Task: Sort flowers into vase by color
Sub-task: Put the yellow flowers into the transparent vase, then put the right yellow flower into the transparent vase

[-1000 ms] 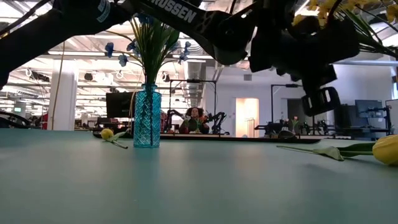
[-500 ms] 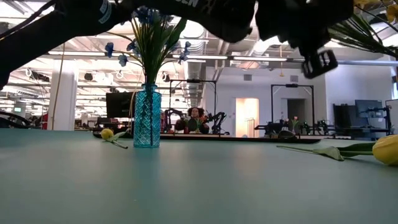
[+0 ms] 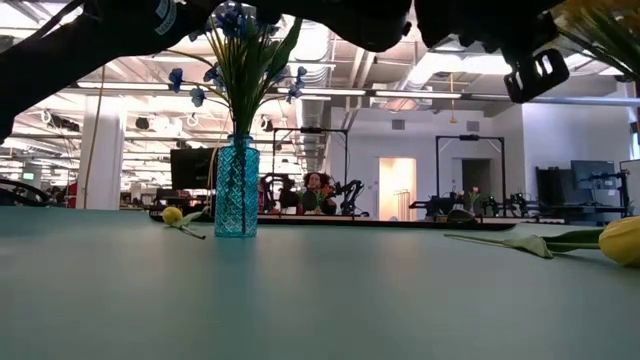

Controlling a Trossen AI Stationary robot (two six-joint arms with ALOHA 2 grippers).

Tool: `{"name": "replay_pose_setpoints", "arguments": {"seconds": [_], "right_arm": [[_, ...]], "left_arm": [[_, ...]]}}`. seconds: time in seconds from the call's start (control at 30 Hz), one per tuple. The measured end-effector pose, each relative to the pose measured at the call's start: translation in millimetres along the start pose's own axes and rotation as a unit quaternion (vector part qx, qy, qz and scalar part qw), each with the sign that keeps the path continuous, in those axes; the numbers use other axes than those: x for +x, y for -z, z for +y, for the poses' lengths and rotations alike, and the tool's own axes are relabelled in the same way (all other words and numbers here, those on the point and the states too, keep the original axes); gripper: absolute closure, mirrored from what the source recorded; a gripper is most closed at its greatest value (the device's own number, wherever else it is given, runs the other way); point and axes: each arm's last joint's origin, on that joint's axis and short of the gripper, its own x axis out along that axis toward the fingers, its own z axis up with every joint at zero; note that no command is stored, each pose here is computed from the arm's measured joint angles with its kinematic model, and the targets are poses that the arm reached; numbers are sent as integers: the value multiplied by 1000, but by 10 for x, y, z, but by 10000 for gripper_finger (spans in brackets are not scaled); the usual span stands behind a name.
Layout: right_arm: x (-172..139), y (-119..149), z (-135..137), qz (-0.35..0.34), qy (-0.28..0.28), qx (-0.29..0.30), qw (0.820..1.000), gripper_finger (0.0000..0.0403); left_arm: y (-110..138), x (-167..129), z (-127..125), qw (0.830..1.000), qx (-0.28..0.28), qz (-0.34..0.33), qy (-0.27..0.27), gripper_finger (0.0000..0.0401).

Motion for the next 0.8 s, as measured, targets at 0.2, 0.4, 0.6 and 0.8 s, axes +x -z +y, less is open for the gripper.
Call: {"name": "replay_pose_setpoints", "arguments": {"seconds": [0.2, 0.4, 0.6, 0.8], "right_arm": [[29, -16, -58, 3, 25, 9, 1000, 276], [63, -2, -100, 19, 42, 7, 999, 276], [73, 5, -130, 28, 49, 7, 998, 276], [75, 41, -151, 45, 58, -5, 997, 276]], "left_arm": [[-128, -77, -85, 997, 19, -56, 39, 401], [-189, -127, -96, 998, 32, -42, 38, 401], [-114, -132, -133, 989, 121, 71, 48, 401], [-136, -256, -297, 969, 172, 130, 120, 401]]}}
